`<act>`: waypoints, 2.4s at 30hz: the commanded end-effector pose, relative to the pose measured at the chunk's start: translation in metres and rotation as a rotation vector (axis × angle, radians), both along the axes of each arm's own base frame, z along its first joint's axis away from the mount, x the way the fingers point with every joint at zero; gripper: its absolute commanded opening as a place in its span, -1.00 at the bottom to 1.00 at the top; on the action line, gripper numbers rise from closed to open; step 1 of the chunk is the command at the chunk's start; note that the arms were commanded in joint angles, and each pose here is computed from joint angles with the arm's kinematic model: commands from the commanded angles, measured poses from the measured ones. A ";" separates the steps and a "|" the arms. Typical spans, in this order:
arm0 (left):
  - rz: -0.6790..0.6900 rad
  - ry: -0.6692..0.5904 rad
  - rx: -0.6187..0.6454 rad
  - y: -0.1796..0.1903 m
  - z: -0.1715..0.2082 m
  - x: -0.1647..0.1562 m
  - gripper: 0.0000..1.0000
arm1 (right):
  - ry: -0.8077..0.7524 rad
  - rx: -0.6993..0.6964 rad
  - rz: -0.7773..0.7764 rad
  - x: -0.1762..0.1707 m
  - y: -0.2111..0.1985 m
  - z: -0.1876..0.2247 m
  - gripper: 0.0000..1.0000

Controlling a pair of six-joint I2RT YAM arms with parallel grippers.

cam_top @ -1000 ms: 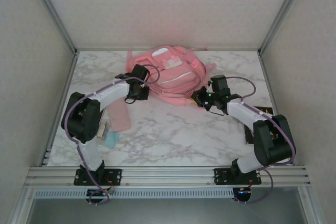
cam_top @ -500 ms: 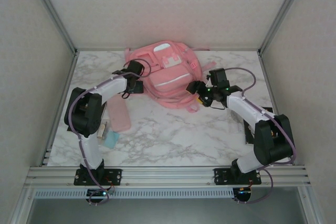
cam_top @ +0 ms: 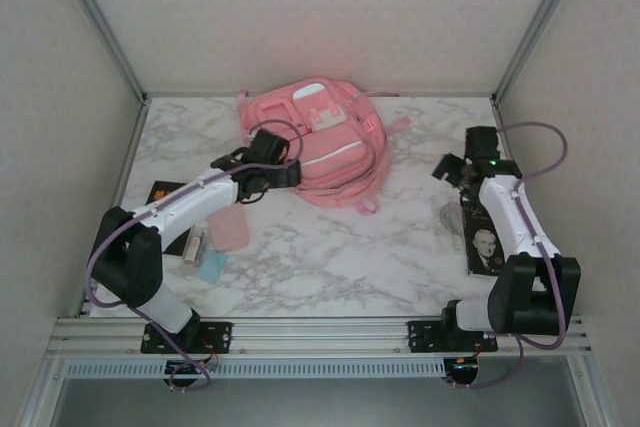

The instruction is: Pack the student bag

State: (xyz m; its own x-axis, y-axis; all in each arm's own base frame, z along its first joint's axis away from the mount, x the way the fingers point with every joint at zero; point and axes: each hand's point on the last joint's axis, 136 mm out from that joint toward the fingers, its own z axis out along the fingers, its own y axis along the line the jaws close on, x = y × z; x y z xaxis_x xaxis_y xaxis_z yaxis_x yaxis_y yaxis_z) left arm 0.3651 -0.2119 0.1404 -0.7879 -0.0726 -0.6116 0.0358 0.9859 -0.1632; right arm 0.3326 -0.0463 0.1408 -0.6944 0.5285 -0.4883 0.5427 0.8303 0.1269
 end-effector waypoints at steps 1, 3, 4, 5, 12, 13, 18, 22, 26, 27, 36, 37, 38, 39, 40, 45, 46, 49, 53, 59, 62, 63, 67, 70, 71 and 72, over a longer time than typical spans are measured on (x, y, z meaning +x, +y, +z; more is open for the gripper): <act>-0.091 -0.003 -0.167 -0.059 0.007 -0.002 1.00 | 0.057 -0.084 -0.162 -0.022 -0.058 -0.018 0.97; -0.149 0.022 -0.196 -0.084 0.002 -0.008 0.99 | 0.058 -0.020 -0.256 -0.031 -0.082 -0.030 0.98; -0.175 0.033 -0.203 -0.094 0.000 -0.011 1.00 | 0.049 0.023 -0.286 -0.034 -0.089 -0.034 0.98; -0.200 0.047 -0.202 -0.103 -0.004 -0.014 1.00 | 0.028 0.082 -0.303 -0.034 -0.092 -0.040 0.98; -0.305 0.120 -0.266 -0.146 -0.021 -0.037 1.00 | 0.082 0.112 -0.318 -0.042 -0.099 -0.060 0.98; -0.316 0.127 -0.268 -0.150 -0.022 -0.040 1.00 | 0.088 0.089 -0.341 -0.046 -0.107 -0.062 0.98; -0.370 0.161 -0.292 -0.166 -0.028 -0.050 1.00 | 0.091 0.019 -0.494 -0.073 -0.148 -0.069 0.98; -0.399 0.176 -0.311 -0.172 -0.029 -0.054 1.00 | 0.097 0.032 -0.522 -0.081 -0.156 -0.078 0.98; -0.421 0.172 -0.320 -0.174 -0.024 -0.057 1.00 | 0.167 0.086 -0.508 -0.084 -0.151 -0.100 0.98; -0.424 0.167 -0.322 -0.174 -0.022 -0.057 1.00 | 0.181 0.111 -0.495 -0.083 -0.147 -0.104 0.97; -0.435 0.152 -0.340 -0.174 -0.013 -0.059 1.00 | 0.168 0.356 -0.421 -0.074 -0.102 -0.118 0.98; -0.436 0.153 -0.344 -0.175 -0.013 -0.059 1.00 | 0.146 0.407 -0.398 -0.071 -0.090 -0.117 0.97; -0.436 0.153 -0.350 -0.175 -0.012 -0.059 1.00 | 0.131 0.458 -0.379 -0.070 -0.076 -0.117 0.98; -0.436 0.157 -0.354 -0.176 -0.013 -0.059 1.00 | 0.122 0.494 -0.364 -0.070 -0.062 -0.118 0.98; -0.439 0.159 -0.359 -0.178 -0.012 -0.059 1.00 | 0.106 0.521 -0.340 -0.067 -0.050 -0.117 0.98; -0.444 0.173 -0.385 -0.183 -0.011 -0.061 1.00 | 0.084 0.590 -0.269 -0.060 0.002 -0.110 0.97; -0.445 0.173 -0.387 -0.184 -0.011 -0.061 1.00 | 0.082 0.598 -0.259 -0.058 0.010 -0.108 0.97; -0.448 0.179 -0.389 -0.185 -0.011 -0.063 1.00 | 0.072 0.590 -0.201 -0.051 0.030 -0.096 0.98; -0.471 0.188 -0.407 -0.194 -0.008 -0.065 1.00 | 0.055 0.480 -0.154 -0.049 0.018 -0.069 0.98; -0.551 0.213 -0.511 -0.233 0.007 -0.073 0.96 | 0.095 0.286 -0.120 -0.056 -0.012 -0.062 0.97; -0.599 0.218 -0.550 -0.257 0.014 -0.075 0.92 | 0.099 0.270 -0.136 -0.054 -0.022 -0.073 0.96; -0.616 0.214 -0.553 -0.264 0.015 -0.076 0.90 | 0.091 0.269 -0.141 -0.052 -0.026 -0.076 0.96; -0.656 0.240 -0.566 -0.292 0.007 -0.076 0.74 | 0.062 0.279 -0.150 -0.042 -0.036 -0.090 0.95; -0.676 0.273 -0.570 -0.308 -0.003 -0.077 0.55 | 0.023 0.313 -0.108 -0.025 -0.035 -0.095 0.95; -0.683 0.282 -0.562 -0.313 -0.009 -0.077 0.49 | 0.007 0.325 -0.090 -0.020 -0.033 -0.097 0.95; -0.690 0.292 -0.551 -0.318 -0.015 -0.078 0.43 | -0.012 0.346 -0.074 -0.014 -0.030 -0.097 0.93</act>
State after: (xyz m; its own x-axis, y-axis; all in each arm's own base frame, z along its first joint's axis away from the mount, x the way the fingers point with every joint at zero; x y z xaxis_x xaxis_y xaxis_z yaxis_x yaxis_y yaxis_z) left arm 0.2975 -0.5157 0.1346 -0.8790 0.1975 -0.4339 0.4640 0.5632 -0.6837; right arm 0.3000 -0.0805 0.0440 -0.6247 0.7424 -0.2422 0.6647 0.6683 0.3340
